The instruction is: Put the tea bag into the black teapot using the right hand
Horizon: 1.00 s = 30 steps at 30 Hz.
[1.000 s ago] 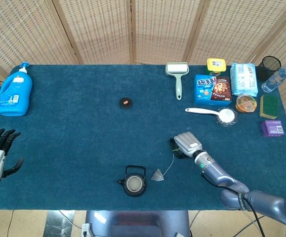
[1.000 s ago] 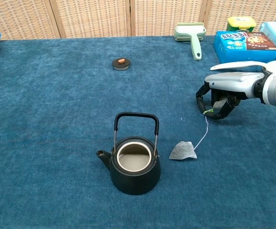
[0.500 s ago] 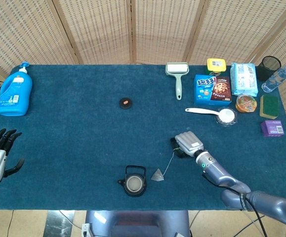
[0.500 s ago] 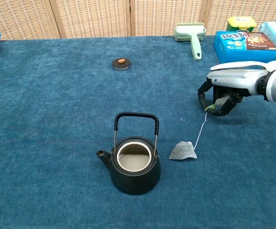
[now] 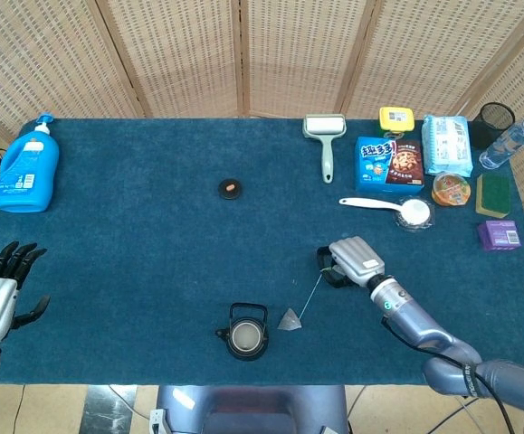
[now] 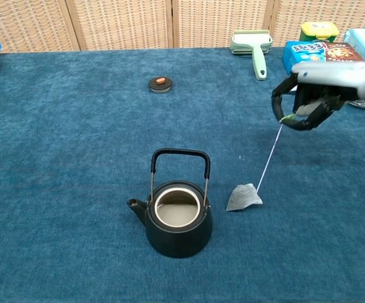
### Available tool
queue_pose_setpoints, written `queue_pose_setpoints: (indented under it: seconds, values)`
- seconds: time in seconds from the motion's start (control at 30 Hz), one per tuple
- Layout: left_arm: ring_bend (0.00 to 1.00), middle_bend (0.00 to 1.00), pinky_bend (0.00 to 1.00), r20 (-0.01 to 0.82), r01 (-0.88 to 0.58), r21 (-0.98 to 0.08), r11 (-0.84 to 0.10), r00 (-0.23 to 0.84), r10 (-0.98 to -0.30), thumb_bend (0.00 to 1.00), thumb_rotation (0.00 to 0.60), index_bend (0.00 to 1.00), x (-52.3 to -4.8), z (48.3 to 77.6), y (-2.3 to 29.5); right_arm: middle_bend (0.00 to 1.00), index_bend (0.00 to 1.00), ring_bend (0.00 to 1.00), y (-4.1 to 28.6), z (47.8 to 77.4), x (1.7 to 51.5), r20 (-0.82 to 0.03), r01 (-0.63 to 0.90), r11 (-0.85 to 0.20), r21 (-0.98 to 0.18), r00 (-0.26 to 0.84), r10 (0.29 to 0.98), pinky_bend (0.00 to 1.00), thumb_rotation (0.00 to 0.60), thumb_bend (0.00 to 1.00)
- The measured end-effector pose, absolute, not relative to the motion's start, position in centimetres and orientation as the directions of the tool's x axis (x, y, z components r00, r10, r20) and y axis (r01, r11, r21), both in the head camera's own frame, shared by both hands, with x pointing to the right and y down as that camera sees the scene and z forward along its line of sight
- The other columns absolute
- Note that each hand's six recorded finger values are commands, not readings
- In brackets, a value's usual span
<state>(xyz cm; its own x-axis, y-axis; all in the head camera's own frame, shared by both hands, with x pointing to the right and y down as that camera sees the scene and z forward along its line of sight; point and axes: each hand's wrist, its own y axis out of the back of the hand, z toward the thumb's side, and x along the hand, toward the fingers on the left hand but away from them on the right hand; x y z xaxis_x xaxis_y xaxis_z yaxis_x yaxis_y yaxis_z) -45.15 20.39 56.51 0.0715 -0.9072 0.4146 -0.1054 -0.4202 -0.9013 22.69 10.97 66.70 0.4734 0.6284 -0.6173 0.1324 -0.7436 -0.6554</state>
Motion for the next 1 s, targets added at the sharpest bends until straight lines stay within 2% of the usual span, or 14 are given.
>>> queue_pose_setpoints:
  seconds: [0.6, 1.0]
  values:
    - [0.0, 0.12, 0.14, 0.425, -0.116, -0.895, -0.43, 0.061, -0.903, 0.35, 0.6, 0.14, -45.3, 56.3, 21.9, 1.0, 0.61, 1.0, 10.6, 60.1, 25.2, -0.534, 0.369, -0.73, -0.576, 0.507, 0.677, 1.0, 0.6, 0.57]
    - [0.0, 0.12, 0.14, 0.428, -0.118, -0.895, -0.43, 0.043, -0.903, 0.35, 0.6, 0.14, -46.1, 56.3, 22.2, 1.0, 0.61, 1.0, 10.4, 56.2, 24.4, -0.466, 0.458, -0.745, -0.485, 0.586, 0.664, 1.0, 0.6, 0.56]
